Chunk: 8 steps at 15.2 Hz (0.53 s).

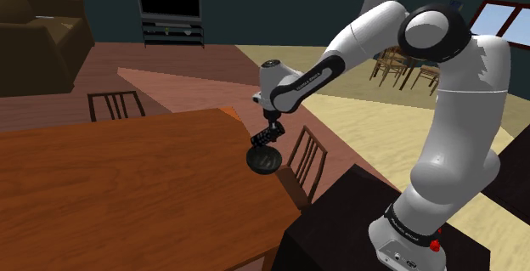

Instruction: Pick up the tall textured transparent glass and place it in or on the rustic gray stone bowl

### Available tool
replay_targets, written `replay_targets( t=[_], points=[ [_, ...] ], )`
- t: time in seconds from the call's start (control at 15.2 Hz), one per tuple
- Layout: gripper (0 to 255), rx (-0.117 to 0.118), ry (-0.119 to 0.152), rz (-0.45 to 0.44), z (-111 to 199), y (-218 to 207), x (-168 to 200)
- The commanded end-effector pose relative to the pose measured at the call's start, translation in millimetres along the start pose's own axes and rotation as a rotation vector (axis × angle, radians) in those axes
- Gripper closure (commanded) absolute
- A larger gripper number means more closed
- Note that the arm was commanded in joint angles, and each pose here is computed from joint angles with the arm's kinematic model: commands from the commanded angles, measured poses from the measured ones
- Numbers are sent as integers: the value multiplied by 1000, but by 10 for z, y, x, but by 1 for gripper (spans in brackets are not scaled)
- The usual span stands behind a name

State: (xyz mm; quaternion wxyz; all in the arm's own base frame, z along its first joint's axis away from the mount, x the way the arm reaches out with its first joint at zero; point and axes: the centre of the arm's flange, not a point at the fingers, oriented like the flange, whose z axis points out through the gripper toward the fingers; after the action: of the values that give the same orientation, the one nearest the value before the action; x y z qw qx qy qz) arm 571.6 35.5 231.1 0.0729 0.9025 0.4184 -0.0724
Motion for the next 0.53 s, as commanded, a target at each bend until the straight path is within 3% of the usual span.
replay_targets(
  t=[0.0, 0.46],
  points=[
    [255, -1, 1, 0, 107, 1, 14],
    [255, -1, 1, 0, 469, -25, 85]
  ],
)
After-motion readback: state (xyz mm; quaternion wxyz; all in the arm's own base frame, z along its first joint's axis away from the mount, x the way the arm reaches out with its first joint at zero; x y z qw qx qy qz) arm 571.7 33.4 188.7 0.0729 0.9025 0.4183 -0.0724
